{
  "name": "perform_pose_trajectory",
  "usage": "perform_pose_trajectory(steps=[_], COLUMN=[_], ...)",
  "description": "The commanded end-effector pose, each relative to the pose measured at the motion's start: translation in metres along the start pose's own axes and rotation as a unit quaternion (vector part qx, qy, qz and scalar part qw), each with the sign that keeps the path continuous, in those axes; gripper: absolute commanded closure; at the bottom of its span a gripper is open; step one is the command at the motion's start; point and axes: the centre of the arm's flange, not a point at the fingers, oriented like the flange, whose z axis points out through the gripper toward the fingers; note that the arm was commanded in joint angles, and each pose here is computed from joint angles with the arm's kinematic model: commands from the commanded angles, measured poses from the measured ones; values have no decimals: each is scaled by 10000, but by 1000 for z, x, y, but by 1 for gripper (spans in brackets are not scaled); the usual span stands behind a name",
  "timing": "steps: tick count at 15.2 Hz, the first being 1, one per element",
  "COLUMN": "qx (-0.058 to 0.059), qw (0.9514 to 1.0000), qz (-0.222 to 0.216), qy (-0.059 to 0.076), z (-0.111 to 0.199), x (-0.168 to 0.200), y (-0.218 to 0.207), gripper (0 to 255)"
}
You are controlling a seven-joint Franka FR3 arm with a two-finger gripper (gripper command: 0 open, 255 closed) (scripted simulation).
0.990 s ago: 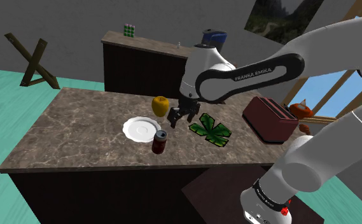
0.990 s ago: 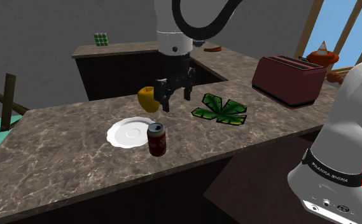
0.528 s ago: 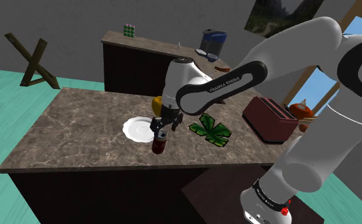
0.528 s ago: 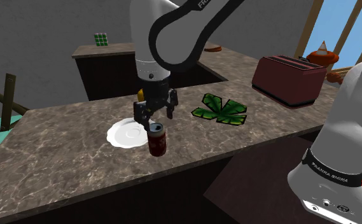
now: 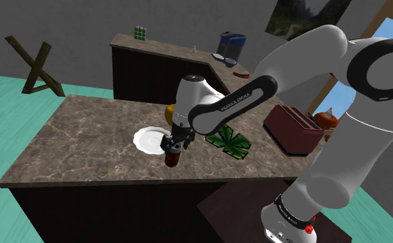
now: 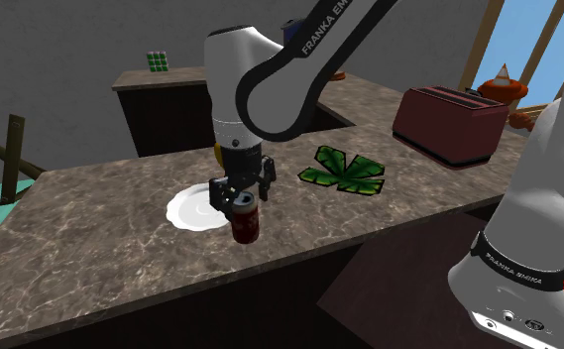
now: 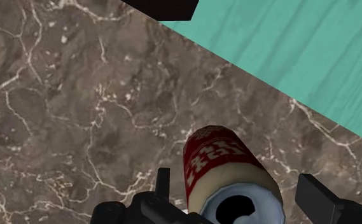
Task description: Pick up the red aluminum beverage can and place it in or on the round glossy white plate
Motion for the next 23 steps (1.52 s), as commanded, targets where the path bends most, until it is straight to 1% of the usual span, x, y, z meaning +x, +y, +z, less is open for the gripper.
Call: perform_pose_trajectory(steps=[1,7,8,17,23], qx=[1,1,1,1,1], qw=[10000,10000,10000,10000,10000], qz=[0,0,0,0,0], qy=[3,2,2,3,3], z=[2,2,2,2,-30], x=[0,0,0,0,0], y=[0,0,0,0,0], gripper=[0,0,255,255,255])
